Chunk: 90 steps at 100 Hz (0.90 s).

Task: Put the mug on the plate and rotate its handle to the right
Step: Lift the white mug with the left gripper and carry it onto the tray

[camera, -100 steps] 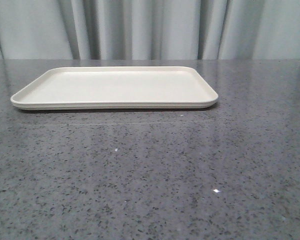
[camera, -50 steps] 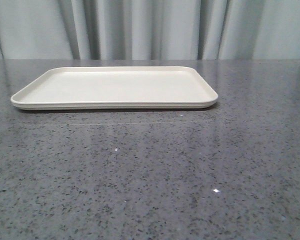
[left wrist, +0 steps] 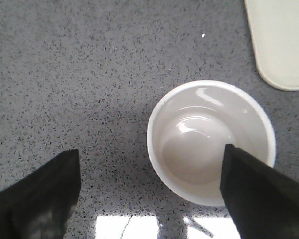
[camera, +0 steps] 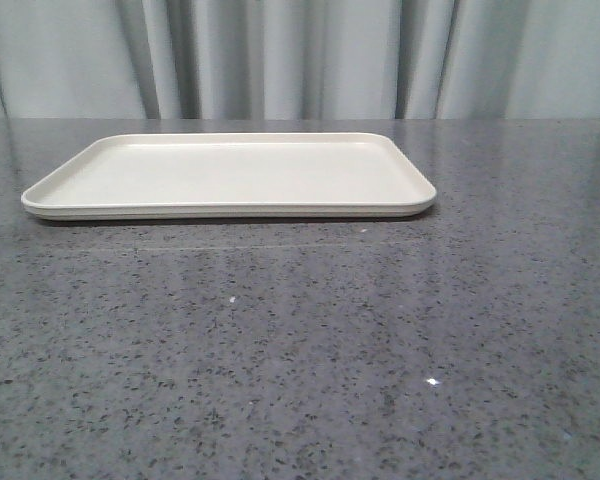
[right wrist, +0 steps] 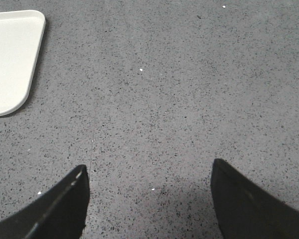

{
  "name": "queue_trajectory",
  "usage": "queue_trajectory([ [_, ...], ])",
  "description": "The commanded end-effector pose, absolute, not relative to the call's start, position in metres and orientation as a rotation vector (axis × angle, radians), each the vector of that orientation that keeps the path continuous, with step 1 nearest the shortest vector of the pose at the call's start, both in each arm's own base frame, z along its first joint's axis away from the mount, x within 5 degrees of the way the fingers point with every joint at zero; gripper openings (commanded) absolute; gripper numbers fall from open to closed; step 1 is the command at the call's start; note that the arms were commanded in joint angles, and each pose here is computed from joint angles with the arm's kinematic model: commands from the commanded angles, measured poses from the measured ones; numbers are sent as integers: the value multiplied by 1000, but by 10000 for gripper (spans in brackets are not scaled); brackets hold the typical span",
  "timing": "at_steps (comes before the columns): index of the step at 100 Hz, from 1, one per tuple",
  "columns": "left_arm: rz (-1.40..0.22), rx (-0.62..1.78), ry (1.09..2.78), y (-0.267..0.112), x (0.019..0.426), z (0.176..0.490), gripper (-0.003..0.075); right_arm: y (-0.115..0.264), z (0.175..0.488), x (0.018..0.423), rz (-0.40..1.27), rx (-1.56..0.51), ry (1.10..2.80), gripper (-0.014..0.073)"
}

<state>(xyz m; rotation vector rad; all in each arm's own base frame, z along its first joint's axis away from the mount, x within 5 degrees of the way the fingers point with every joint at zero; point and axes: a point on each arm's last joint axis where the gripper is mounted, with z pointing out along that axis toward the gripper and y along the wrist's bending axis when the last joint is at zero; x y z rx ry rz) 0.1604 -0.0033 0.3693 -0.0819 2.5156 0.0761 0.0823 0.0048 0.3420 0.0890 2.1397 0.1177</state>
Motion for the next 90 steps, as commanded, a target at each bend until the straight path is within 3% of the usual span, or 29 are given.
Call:
queue_trajectory([
  [1,102,-85,2493,-3,180,371,569,5,357,86,119,78,2053,522],
  [23,123,-76,2609,-6,209,347,568,5,357,86,119,78,2053,522],
  [54,127,-71,2644,-7,220,338,543,5,357,86,119,78,2053,522],
  [71,111,-75,2648,-8,221,337,371,5,357,86,119,78,2053,522],
  [78,105,-76,2649,-9,221,337,235,5,357,87,120,78,2051,522],
  [90,105,-76,2649,-9,221,337,80,5,358,87,120,78,2045,522],
])
